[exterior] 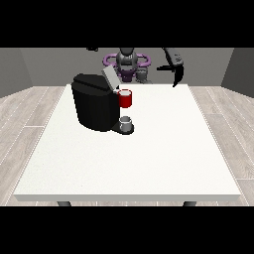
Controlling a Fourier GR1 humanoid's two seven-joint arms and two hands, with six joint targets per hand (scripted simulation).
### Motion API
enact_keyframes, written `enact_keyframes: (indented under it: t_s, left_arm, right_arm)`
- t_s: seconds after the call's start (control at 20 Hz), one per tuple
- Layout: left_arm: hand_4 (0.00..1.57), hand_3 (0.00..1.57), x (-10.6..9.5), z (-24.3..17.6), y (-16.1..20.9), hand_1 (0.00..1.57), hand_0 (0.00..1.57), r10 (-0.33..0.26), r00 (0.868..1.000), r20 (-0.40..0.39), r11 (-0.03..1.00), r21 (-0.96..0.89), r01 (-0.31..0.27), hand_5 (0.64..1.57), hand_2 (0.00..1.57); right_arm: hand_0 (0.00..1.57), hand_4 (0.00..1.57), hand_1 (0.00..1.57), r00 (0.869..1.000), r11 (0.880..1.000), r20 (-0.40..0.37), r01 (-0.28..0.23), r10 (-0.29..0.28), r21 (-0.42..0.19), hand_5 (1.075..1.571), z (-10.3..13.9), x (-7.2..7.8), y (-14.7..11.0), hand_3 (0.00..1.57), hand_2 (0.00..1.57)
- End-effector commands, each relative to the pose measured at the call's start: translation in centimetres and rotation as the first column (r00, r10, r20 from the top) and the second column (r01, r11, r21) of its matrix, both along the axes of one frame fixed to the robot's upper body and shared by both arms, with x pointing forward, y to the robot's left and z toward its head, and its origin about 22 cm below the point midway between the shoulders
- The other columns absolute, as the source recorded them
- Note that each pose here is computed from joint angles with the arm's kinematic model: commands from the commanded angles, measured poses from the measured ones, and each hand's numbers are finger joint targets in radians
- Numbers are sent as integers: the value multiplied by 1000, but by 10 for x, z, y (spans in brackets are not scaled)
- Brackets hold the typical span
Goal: Insert the coffee pod into the coffee machine and close the lid
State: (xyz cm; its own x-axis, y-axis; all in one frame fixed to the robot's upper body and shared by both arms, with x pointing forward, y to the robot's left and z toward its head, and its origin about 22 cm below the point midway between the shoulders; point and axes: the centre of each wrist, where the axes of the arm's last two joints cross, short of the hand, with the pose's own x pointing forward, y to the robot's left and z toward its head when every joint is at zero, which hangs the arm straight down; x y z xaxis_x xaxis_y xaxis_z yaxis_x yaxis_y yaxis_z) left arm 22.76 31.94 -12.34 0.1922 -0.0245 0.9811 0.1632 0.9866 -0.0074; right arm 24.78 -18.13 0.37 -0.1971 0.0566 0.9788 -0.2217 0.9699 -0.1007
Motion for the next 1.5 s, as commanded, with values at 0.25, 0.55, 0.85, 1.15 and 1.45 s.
enact_keyframes:
  t_s: [0.25,0.55,0.85,1.15,1.45]
  left_arm:
    - [174,0,29,26,-18,0,0,-48,980,191,996,-63,61,1571,0]
    - [185,0,48,54,-32,0,0,-129,951,283,990,-22,141,1571,0]
    - [376,0,3,37,-43,0,0,-117,965,235,991,-31,128,1571,0]
    - [306,0,28,59,-42,0,0,-108,925,365,992,-28,127,1571,0]
    - [353,0,23,60,-24,0,0,-112,930,350,990,-41,134,1571,0]
  right_arm:
    - [0,287,0,988,996,132,83,-81,-15,1571,62,31,34,0,0]
    - [0,208,0,960,979,232,183,-158,-91,1571,59,60,31,0,0]
    - [0,353,0,976,977,115,193,-182,-90,1571,60,71,9,0,0]
    - [0,362,0,940,957,213,285,-266,-60,1571,74,108,-18,0,0]
    - [0,453,0,952,964,191,257,-240,-70,1571,70,123,-23,0,0]
